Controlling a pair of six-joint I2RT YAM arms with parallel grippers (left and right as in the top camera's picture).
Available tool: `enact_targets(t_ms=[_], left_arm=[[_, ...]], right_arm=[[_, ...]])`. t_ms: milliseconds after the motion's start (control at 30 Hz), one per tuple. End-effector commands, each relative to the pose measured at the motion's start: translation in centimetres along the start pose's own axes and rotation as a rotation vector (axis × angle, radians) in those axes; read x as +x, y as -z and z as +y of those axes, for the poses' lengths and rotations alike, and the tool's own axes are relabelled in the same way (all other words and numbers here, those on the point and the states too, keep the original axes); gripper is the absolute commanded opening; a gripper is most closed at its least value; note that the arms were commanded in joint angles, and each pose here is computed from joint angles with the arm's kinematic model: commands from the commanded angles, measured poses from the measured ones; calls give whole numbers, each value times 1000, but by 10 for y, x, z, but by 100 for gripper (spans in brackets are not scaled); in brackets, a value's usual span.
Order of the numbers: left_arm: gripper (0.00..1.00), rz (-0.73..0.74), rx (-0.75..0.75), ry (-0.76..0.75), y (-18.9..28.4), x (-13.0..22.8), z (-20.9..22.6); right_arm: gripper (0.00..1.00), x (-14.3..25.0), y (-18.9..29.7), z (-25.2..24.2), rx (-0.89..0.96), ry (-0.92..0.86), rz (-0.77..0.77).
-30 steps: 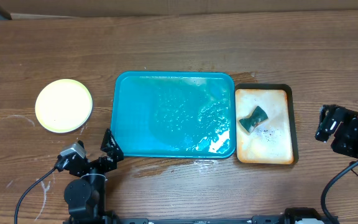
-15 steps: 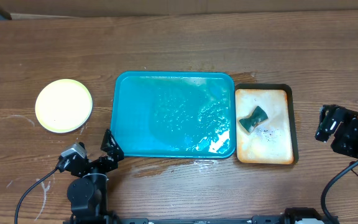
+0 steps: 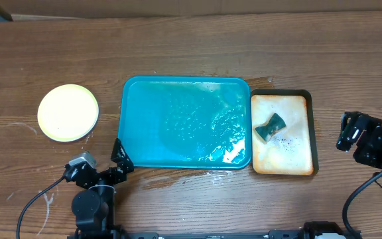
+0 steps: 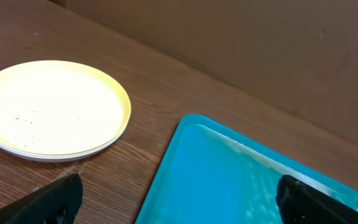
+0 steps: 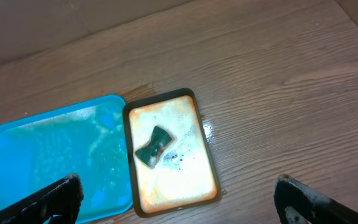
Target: Clean dirty plates on tray and stack at the side
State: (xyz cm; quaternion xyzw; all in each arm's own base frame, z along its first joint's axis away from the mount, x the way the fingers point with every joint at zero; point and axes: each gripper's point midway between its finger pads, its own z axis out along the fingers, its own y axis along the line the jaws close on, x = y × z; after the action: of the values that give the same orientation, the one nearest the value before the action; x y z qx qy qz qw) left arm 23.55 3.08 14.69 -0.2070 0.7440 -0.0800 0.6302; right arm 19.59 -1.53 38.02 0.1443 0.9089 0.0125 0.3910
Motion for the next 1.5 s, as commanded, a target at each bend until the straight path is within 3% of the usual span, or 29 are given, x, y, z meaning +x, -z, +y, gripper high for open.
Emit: enact_targets(t_ms=[0, 300, 1467], left_arm=[[100, 15, 66, -57, 1, 5, -13], [100, 55, 180, -131, 5, 17, -40], [100, 56, 188, -149, 6, 18, -44]], right_arm=[[100, -4, 4, -1, 2, 0, -24], [100, -4, 4, -1, 2, 0, -24], [100, -4, 4, -1, 2, 0, -24]])
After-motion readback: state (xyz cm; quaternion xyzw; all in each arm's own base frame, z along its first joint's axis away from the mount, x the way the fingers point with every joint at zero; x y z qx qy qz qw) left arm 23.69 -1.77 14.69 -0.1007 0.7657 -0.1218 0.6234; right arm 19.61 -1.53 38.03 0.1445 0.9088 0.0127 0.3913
